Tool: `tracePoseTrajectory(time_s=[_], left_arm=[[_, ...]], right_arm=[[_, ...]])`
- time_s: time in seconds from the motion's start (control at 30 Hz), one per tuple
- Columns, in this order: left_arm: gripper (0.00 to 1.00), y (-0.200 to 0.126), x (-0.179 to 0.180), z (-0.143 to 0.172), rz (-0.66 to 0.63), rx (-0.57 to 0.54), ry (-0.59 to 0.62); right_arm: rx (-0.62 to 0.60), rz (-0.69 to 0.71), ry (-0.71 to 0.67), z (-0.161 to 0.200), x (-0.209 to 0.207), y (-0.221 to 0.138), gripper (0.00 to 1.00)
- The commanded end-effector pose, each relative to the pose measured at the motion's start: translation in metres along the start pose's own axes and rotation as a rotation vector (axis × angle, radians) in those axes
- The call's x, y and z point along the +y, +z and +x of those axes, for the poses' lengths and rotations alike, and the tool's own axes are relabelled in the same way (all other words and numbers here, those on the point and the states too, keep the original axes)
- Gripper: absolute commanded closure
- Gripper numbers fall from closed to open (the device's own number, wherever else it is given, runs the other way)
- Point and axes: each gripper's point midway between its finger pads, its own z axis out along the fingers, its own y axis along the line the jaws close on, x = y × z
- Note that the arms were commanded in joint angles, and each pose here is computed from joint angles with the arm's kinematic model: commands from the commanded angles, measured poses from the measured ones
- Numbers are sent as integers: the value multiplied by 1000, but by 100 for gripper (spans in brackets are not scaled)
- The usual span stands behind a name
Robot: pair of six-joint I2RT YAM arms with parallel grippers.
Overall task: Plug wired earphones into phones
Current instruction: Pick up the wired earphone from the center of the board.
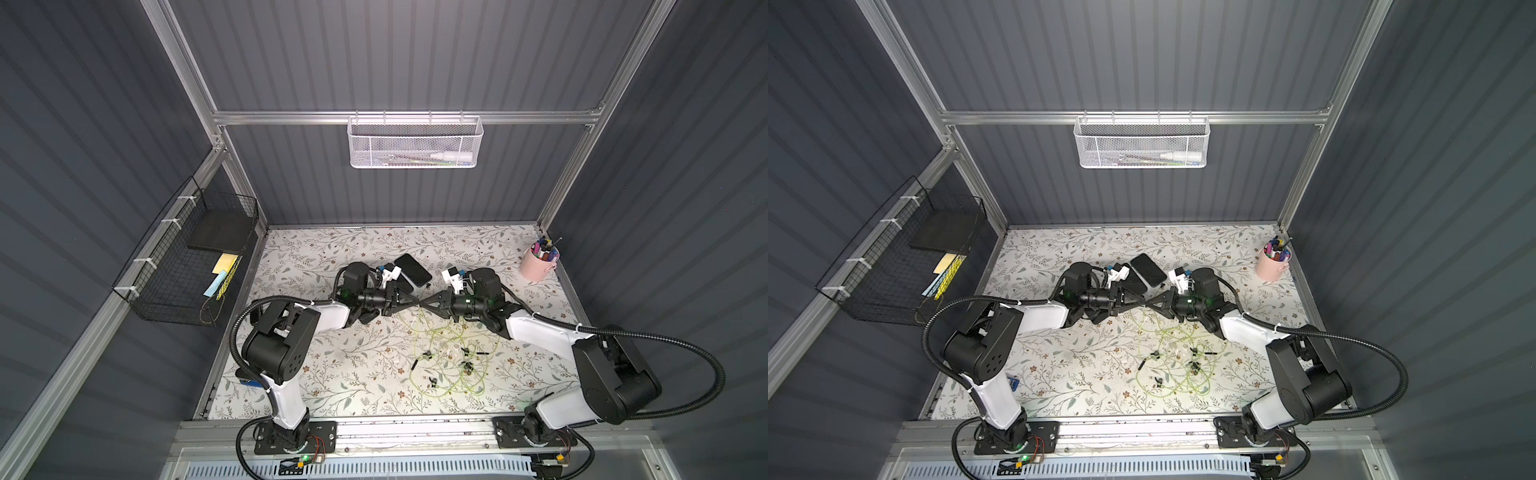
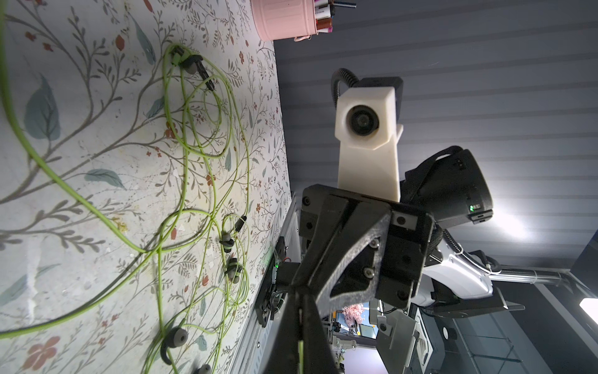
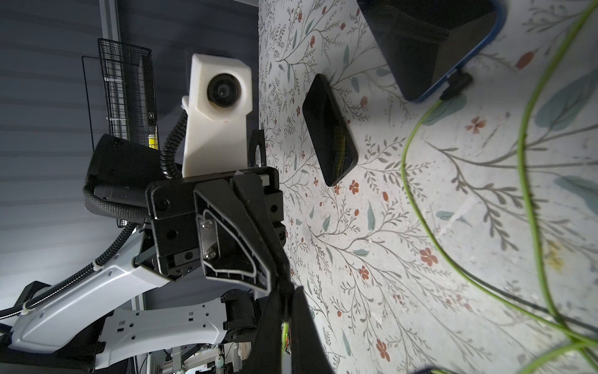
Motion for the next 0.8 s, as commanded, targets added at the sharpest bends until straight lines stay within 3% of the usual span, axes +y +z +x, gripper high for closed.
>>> tracePoseTrajectory(time_s=[0.0, 0.13, 0.2, 0.77], left_arm=[[99, 1, -17, -4, 10, -10, 56], [100, 1, -16, -4, 9, -11, 54], [100, 1, -16, -5, 10, -12, 52], [100, 2, -22, -10, 84, -41, 26]], right_arm=[[-7, -6, -22, 0, 2, -3, 92], [-23, -12, -17, -2, 3, -4, 75], [-27, -19, -11, -2, 4, -4, 72], [-32, -64, 2, -8, 7, 3, 84]])
